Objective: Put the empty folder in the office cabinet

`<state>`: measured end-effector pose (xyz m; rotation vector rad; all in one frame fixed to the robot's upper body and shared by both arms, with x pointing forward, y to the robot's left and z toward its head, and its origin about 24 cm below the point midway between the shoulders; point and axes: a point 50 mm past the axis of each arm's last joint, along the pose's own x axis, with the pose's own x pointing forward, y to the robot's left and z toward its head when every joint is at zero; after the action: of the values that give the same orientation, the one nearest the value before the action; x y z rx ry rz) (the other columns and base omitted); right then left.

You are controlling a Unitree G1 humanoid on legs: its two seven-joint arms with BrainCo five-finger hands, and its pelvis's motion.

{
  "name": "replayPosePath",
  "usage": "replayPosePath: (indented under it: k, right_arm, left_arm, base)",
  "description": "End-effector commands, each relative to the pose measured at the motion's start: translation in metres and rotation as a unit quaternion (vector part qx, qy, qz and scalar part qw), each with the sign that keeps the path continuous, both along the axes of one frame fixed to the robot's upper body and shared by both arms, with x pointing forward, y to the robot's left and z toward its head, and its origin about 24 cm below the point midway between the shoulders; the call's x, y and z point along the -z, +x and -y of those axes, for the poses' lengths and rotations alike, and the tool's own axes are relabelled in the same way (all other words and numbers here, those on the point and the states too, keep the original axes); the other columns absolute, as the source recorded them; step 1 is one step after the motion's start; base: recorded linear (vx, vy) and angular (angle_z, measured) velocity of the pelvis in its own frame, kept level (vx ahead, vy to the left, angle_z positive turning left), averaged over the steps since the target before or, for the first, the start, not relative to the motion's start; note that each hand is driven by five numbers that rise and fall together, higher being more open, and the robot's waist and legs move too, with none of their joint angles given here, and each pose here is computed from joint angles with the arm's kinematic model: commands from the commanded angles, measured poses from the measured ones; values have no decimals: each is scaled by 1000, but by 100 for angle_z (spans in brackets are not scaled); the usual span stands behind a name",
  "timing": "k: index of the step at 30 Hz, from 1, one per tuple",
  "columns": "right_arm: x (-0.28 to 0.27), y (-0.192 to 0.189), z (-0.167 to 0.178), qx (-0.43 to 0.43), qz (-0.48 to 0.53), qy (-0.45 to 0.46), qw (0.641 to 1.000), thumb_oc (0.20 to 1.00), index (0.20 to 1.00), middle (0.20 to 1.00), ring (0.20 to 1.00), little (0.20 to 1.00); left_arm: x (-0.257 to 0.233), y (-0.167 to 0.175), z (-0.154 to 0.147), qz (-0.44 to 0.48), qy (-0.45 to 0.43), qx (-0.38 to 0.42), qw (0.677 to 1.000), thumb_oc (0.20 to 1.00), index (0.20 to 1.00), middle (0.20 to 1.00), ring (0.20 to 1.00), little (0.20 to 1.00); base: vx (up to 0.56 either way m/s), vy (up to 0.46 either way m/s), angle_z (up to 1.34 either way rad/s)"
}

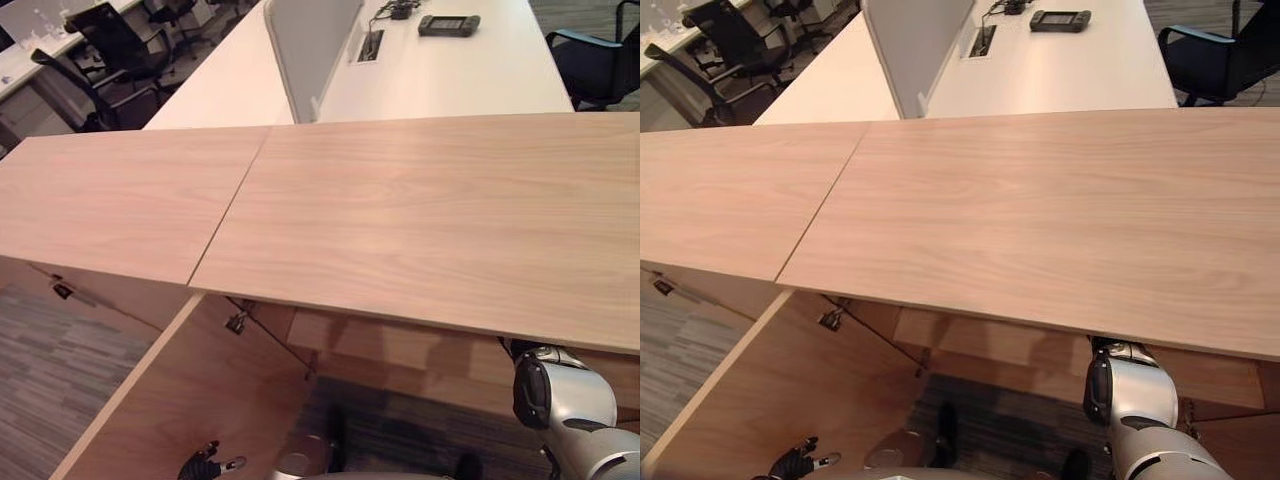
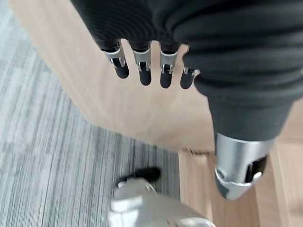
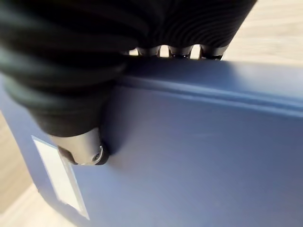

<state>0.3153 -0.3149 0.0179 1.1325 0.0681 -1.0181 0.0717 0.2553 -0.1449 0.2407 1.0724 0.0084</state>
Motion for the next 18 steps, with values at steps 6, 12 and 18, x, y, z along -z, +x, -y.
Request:
replayPosePath:
  k: [6,12,18]
  right_arm:
    - [-70,23,29,6,101,-86,991,200,200,200,200,200]
    - [-65,17,36,13,87,-87,992,200,200,200,200,200]
    - [-62,8,45,24,83,-96,992,200,200,200,200,200]
  left_arm:
    - [-5,19,-1,13,8,54,998,1000,1000,1000,1000,1000]
    - [-2,17,9,10,-5,58,998,1000,1000,1000,1000,1000]
    - [0,22,21,10,-23,66,998,1000,1000,1000,1000,1000]
  base:
    - [44,-99,-4]
    - [9,-138,2]
    - [-85,-160,10]
